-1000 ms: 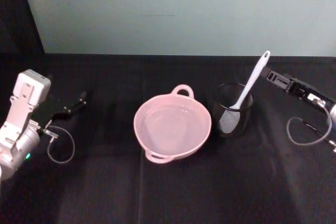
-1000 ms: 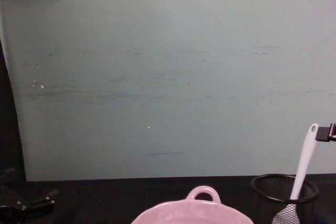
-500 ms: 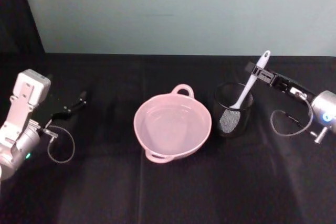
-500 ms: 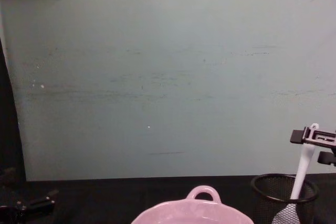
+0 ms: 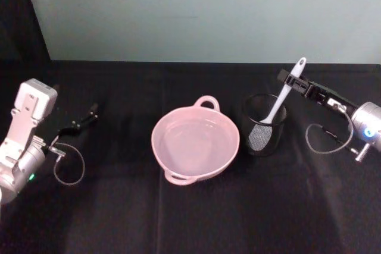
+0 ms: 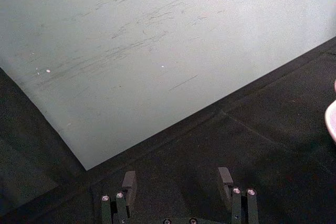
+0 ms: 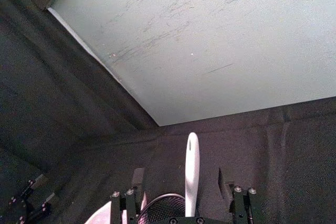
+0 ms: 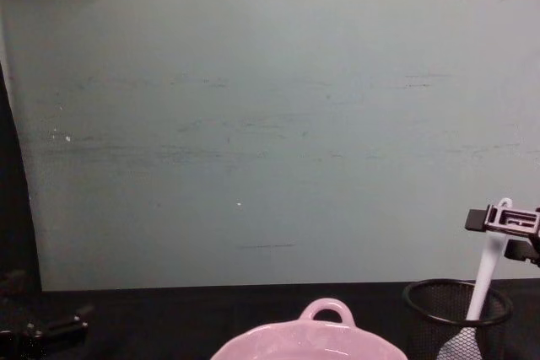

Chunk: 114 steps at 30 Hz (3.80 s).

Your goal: Use the one hand to pick up the spoon and stir the clear water in the bowl.

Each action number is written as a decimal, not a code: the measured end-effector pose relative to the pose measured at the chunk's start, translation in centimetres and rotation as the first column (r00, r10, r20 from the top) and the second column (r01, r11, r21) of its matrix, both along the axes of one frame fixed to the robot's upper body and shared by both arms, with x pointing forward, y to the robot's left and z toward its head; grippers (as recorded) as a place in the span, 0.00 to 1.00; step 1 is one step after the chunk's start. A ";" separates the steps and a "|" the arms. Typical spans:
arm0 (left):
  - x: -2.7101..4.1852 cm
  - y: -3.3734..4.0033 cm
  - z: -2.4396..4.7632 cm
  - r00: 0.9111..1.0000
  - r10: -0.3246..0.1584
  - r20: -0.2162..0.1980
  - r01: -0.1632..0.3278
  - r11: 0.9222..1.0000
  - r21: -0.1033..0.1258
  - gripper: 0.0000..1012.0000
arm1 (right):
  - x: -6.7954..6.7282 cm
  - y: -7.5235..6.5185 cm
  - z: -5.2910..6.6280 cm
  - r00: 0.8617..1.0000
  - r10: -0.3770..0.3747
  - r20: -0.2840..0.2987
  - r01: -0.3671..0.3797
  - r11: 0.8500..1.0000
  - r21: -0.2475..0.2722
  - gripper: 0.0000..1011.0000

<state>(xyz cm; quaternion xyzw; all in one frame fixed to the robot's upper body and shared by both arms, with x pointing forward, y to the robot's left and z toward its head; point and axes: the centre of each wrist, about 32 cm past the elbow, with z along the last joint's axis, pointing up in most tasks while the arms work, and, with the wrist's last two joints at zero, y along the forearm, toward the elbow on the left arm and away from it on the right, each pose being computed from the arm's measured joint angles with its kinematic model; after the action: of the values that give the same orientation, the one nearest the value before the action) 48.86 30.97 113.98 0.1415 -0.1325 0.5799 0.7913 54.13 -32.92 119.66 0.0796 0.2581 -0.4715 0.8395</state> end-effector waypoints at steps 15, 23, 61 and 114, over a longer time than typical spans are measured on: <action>0.00 0.00 0.00 1.000 0.000 0.000 0.000 1.000 0.000 1.00 | 0.0 0.0 0.0 1.000 0.000 -0.004 0.000 1.000 0.002 0.44; 0.00 0.00 0.00 1.000 0.000 0.000 0.000 1.000 0.000 1.00 | -0.1 0.0 0.0 1.000 -0.002 -0.004 0.002 1.000 0.002 0.20; 0.00 0.00 0.00 1.000 0.000 0.000 0.000 1.000 0.000 1.00 | -0.5 4.8 11.5 0.821 0.347 0.453 -0.194 0.916 -0.351 0.11; 0.00 0.00 0.00 1.000 0.000 0.000 0.000 1.000 0.000 1.00 | 2.0 12.1 -2.6 0.801 0.314 0.510 -0.100 0.910 -0.402 0.11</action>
<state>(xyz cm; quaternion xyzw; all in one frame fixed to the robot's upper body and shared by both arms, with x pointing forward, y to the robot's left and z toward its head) 48.86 30.97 113.98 0.1415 -0.1325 0.5799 0.7913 56.11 -20.77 117.03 0.0330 -0.0838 -0.3692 0.9250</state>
